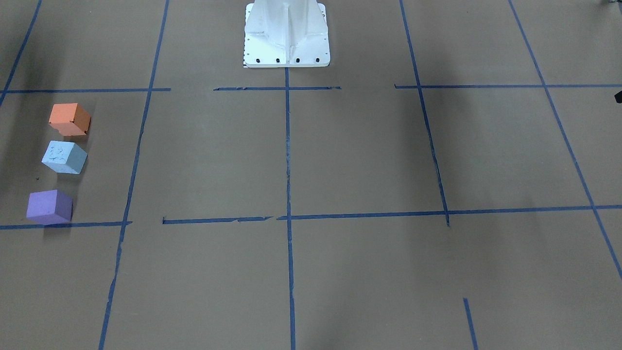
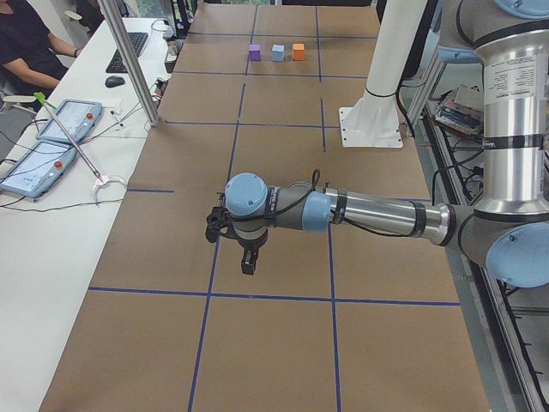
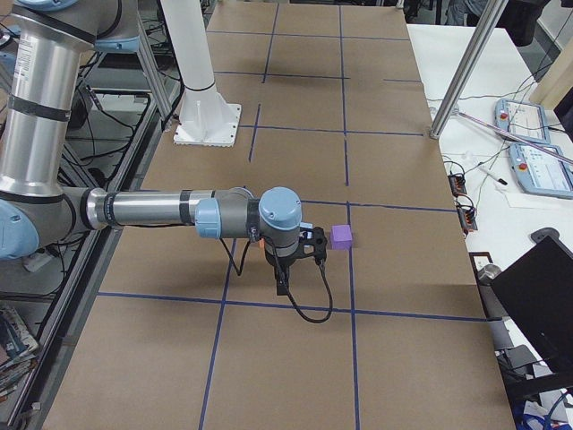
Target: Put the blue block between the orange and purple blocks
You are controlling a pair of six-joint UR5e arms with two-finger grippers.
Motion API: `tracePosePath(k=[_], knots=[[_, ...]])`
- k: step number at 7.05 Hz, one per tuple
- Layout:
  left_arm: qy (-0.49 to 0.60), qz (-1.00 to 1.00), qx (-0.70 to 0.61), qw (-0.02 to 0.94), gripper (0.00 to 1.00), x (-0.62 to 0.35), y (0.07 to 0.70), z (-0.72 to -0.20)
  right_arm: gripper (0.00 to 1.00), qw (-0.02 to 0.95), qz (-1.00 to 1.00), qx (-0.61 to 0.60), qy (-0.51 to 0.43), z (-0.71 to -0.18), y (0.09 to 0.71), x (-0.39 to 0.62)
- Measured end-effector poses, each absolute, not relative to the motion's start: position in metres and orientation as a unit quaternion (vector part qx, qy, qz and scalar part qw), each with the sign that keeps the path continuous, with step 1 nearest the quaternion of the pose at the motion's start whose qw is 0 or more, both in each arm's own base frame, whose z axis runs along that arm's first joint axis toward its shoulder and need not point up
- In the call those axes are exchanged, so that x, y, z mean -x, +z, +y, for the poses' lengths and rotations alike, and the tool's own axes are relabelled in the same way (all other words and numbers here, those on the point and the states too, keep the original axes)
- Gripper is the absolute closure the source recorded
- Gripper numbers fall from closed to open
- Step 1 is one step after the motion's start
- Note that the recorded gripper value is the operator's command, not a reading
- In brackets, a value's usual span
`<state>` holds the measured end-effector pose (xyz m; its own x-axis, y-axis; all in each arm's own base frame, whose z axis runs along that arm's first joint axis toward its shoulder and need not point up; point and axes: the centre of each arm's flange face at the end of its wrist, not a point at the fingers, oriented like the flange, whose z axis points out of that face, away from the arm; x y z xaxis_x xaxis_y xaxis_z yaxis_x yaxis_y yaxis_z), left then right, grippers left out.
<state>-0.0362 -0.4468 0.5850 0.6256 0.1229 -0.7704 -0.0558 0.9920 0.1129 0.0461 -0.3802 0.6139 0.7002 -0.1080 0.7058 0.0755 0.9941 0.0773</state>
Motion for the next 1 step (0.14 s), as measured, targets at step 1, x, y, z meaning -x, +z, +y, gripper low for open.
tracePosePath(k=[1], knots=[[0.051, 0.429, -0.040, 0.901, 0.00, 0.0360, 0.5851, -0.4471, 0.00, 0.922, -0.384, -0.021, -0.050, -0.3802, 0.6138, -0.0461]])
